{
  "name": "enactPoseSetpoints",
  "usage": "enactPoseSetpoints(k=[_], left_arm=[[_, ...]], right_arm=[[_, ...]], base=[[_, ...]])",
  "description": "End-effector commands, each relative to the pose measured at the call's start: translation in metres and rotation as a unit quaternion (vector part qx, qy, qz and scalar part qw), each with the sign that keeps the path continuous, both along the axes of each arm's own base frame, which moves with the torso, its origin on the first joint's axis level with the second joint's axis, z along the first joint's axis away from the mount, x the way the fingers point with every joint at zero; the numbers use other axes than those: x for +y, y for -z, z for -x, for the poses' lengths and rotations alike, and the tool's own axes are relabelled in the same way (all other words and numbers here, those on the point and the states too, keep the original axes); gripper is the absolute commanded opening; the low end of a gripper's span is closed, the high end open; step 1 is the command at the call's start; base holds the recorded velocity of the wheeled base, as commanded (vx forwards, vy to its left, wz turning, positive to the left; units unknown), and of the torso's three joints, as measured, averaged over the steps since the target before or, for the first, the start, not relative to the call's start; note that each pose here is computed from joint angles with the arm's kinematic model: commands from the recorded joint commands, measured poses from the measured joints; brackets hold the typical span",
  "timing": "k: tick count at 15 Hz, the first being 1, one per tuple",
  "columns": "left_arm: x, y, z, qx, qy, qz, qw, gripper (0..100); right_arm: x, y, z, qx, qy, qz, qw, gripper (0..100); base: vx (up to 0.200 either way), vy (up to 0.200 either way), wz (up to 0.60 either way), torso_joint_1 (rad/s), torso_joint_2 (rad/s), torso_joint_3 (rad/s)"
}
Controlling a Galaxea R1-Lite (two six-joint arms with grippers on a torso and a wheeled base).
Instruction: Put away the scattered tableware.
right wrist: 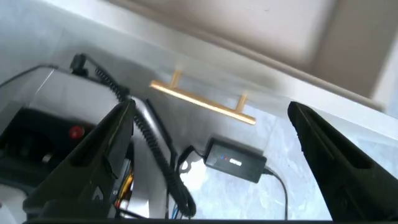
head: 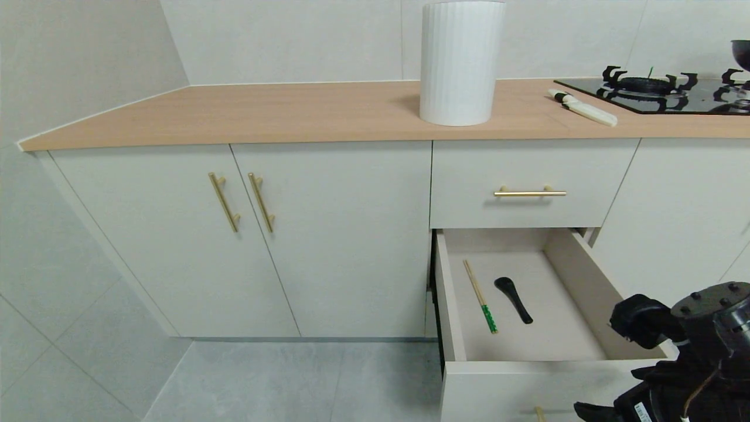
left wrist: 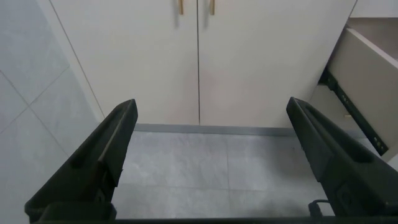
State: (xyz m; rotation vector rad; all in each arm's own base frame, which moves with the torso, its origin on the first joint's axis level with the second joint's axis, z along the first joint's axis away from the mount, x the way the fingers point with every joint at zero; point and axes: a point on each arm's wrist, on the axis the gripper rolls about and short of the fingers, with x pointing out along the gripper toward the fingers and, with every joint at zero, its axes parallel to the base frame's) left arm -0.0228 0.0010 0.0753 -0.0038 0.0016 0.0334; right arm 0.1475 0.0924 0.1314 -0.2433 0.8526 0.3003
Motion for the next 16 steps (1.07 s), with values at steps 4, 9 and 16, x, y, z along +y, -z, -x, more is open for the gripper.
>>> enactPoseSetpoints(k=[4, 9, 16], left_arm=[[0.000, 0.000, 0.000, 0.001, -0.001, 0.000, 1.0000, 100], [0.000, 0.000, 0.000, 0.001, -0.001, 0.000, 1.0000, 100], [0.000, 0.000, 0.000, 0.001, 0.000, 0.000, 1.0000, 100]], right_arm=[[0.010, 0.022, -0.007, 0.049, -0.011, 0.029, 0.998, 100], [0.017, 0.033, -0.018, 0.060, 0.008, 0.027, 0.998, 100], [0.021, 0.033, -0.031, 0.041, 0.043, 0.000, 0.998, 100]], base=[[0.000, 0.000, 0.00, 0.000, 0.00, 0.000], [0.000, 0.000, 0.00, 0.000, 0.00, 0.000], [0.000, 0.000, 0.00, 0.000, 0.00, 0.000]])
